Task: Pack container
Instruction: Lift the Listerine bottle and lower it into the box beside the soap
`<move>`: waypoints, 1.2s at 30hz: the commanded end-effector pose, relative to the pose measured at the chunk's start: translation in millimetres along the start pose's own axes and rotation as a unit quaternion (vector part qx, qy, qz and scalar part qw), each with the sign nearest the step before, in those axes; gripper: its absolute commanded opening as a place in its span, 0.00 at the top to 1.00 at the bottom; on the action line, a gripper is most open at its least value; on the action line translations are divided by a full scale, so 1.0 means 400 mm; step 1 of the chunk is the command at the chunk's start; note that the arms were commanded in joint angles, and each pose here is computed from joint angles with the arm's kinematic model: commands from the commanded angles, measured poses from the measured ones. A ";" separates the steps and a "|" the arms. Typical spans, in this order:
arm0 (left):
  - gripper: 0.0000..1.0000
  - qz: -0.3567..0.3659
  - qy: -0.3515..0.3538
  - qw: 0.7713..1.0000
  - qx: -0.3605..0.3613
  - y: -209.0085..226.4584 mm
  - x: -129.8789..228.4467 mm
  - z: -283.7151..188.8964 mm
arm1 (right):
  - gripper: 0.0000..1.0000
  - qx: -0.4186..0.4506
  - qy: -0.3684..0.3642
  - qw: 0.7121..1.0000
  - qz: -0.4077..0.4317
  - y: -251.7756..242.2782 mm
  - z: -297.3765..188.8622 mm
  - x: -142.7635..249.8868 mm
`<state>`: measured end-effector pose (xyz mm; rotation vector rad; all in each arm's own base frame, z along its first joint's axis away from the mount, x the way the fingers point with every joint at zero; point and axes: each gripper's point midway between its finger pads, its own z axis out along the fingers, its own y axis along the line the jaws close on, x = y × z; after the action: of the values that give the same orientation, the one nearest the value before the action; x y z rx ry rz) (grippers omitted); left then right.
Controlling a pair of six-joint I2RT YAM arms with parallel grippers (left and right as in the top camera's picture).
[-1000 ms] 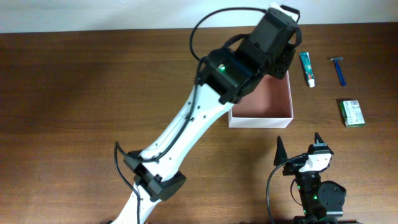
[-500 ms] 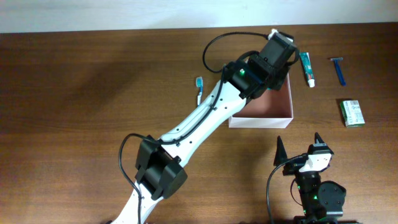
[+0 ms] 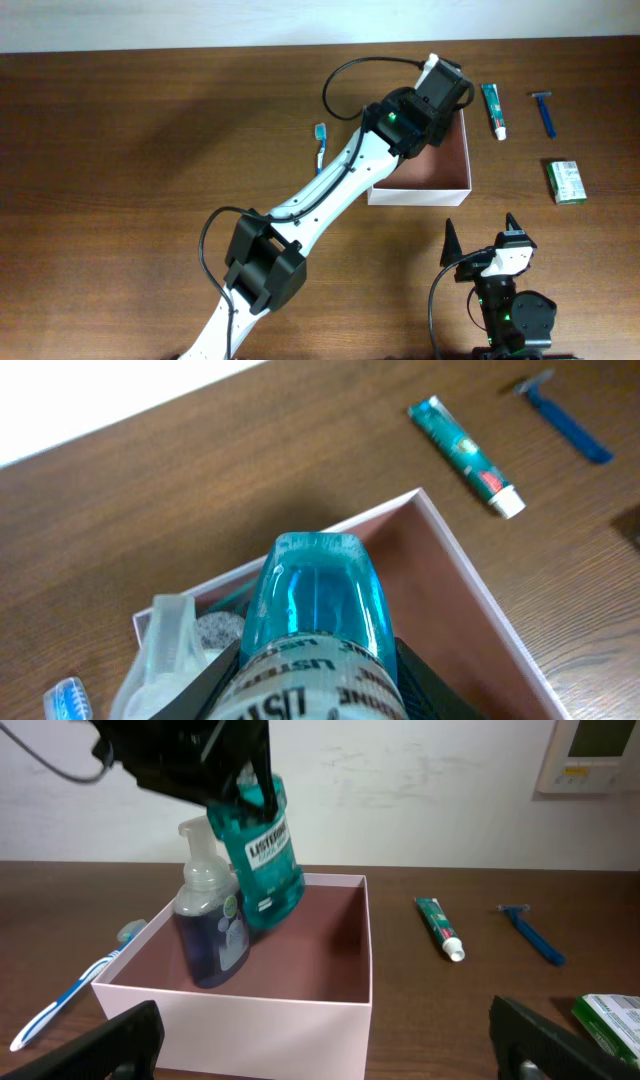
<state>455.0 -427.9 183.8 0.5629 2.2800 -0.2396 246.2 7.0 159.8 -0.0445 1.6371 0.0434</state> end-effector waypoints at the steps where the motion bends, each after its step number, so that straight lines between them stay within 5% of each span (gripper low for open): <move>1: 0.77 0.005 -0.013 1.000 -0.011 0.017 -0.022 -0.008 | 0.01 -0.007 0.001 1.000 -0.003 0.007 0.000 0.005; 21: 0.76 0.013 0.033 0.999 -0.035 0.050 0.062 0.082 | 0.01 -0.007 0.001 1.000 -0.003 0.007 0.000 0.005; 24: 0.68 0.010 0.032 0.999 -0.038 0.062 0.059 0.084 | 0.01 -0.007 0.001 1.000 -0.003 0.007 0.000 0.005; 36: 0.61 0.008 0.028 0.999 -0.033 0.067 0.051 0.087 | 0.01 -0.007 0.001 1.000 -0.003 0.007 0.000 0.005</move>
<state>470.2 -412.3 126.8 0.5711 2.3695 -0.1435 246.2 7.0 159.8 -0.0445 1.6371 0.0434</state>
